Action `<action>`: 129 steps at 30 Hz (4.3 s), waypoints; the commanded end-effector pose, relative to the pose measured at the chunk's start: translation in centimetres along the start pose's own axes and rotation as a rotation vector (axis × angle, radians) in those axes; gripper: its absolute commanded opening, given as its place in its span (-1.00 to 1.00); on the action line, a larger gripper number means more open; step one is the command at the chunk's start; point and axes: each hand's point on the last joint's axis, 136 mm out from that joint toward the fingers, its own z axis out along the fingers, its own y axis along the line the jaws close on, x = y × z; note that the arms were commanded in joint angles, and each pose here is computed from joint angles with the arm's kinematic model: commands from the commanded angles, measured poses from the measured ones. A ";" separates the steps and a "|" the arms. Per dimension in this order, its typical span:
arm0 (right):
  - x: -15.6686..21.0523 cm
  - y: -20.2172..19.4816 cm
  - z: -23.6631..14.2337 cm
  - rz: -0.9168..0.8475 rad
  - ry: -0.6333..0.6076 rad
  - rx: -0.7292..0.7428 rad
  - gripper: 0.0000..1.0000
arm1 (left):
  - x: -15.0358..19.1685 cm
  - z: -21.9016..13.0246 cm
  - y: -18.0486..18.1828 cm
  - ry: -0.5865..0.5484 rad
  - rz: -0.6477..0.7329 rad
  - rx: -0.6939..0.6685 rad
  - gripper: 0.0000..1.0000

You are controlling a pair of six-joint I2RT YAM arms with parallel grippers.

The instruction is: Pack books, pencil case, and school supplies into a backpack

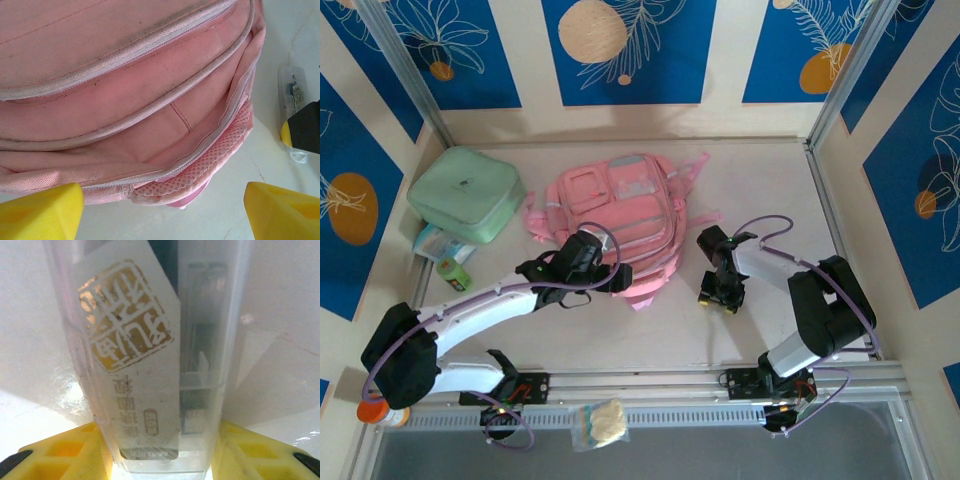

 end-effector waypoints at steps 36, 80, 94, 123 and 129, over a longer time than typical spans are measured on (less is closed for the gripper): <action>-2.6 4.6 -10.7 -0.179 -0.156 -0.323 -0.08 | -9.9 5.1 3.6 0.126 0.727 -0.373 0.73; -6.8 17.2 -13.2 -0.161 -0.070 -0.466 0.05 | -16.6 1.5 -6.7 -0.244 0.147 -0.078 -1.00; -6.4 18.3 -12.6 -0.101 -0.061 -0.522 0.08 | -16.5 1.6 -6.7 -0.261 0.105 -0.051 -1.00; -5.1 19.1 -17.3 -0.143 -0.008 -0.698 0.01 | -16.0 1.3 -7.9 -0.268 0.055 0.038 -1.00; -4.9 19.4 -18.6 -0.131 -0.008 -0.770 -0.03 | -15.5 1.7 -7.9 -0.258 0.041 0.054 -1.00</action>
